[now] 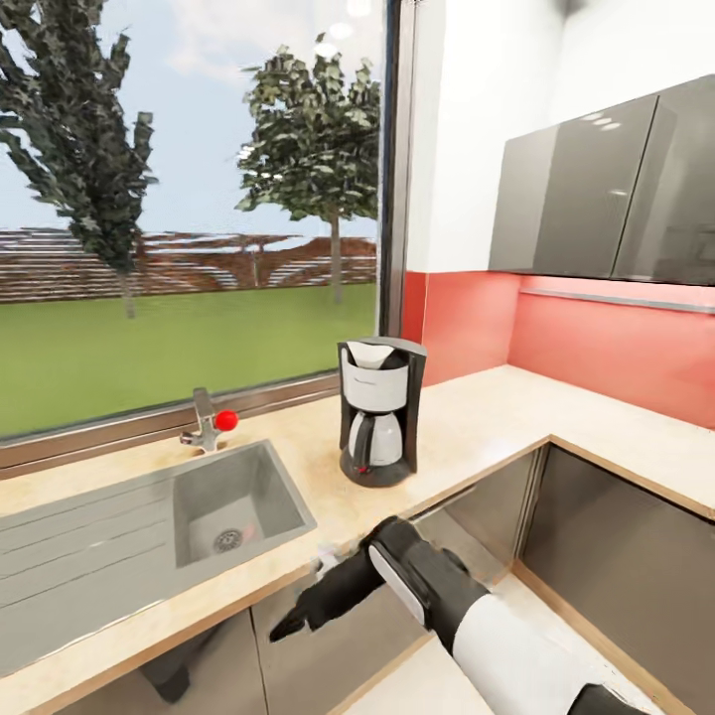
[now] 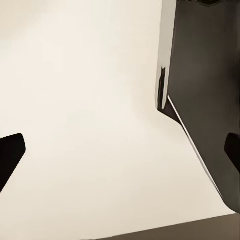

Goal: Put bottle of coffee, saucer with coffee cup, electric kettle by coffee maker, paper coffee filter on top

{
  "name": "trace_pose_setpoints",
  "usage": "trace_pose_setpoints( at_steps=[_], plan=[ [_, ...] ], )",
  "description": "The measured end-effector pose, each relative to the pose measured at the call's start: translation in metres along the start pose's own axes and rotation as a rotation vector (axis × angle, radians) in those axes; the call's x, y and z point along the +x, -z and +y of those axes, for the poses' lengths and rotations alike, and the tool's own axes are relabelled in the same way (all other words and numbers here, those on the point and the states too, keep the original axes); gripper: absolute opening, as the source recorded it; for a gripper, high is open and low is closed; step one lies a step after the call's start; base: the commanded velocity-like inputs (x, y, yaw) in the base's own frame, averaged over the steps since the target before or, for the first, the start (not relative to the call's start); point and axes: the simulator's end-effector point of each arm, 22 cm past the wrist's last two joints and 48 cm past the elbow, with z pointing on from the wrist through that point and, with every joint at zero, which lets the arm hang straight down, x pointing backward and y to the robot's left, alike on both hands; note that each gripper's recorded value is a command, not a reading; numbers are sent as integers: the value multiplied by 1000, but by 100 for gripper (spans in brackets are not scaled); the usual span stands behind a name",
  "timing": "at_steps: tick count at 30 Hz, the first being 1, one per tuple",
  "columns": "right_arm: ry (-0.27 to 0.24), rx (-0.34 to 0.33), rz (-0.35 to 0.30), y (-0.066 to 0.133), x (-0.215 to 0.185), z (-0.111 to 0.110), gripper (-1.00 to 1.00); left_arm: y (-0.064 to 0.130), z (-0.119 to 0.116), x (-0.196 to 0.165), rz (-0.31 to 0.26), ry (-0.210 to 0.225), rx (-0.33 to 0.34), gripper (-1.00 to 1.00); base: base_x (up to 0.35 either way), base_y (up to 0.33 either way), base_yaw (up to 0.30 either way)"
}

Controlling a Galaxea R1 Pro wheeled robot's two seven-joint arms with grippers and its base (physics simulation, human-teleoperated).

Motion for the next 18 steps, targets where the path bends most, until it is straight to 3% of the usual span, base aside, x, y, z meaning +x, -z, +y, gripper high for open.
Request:
trace_pose_setpoints(
  at_steps=[1, 5, 9, 11, 13, 15, 17, 18],
  plan=[
    [15, -1, 74, -20, 33, 5, 100, 0, 0, 0, -1, 0, 0, 100, 0, 0, -275],
    [23, -27, 232, -63, 119, 22, 100, 0, -2, -1, -4, -1, 3, 100, 0, 0, -275],
    [-3, -69, 311, -88, 179, 41, 100, 0, -4, -2, -6, -3, 5, 100, 0, 0, -275],
    [0, -61, 319, -90, 193, 35, 100, 0, -5, -4, -10, -2, 6, 100, 0, 0, -275],
    [-1, -35, 318, -87, 206, 17, 100, 0, -6, -5, -12, -1, 7, 100, 0, 0, -235],
    [-5, 29, 304, -83, 225, -20, 100, 0, -6, -6, -14, 0, 8, 100, 0, 0, -104],
    [-3, 125, 291, -79, 241, -59, 100, 0, -6, -7, -16, 2, 8, 100, 0, 0, -39],
    [0, 223, 288, -74, 255, -92, 100, 0, -7, -7, -17, 3, 8, 100, 0, 0, -14]
  ],
)
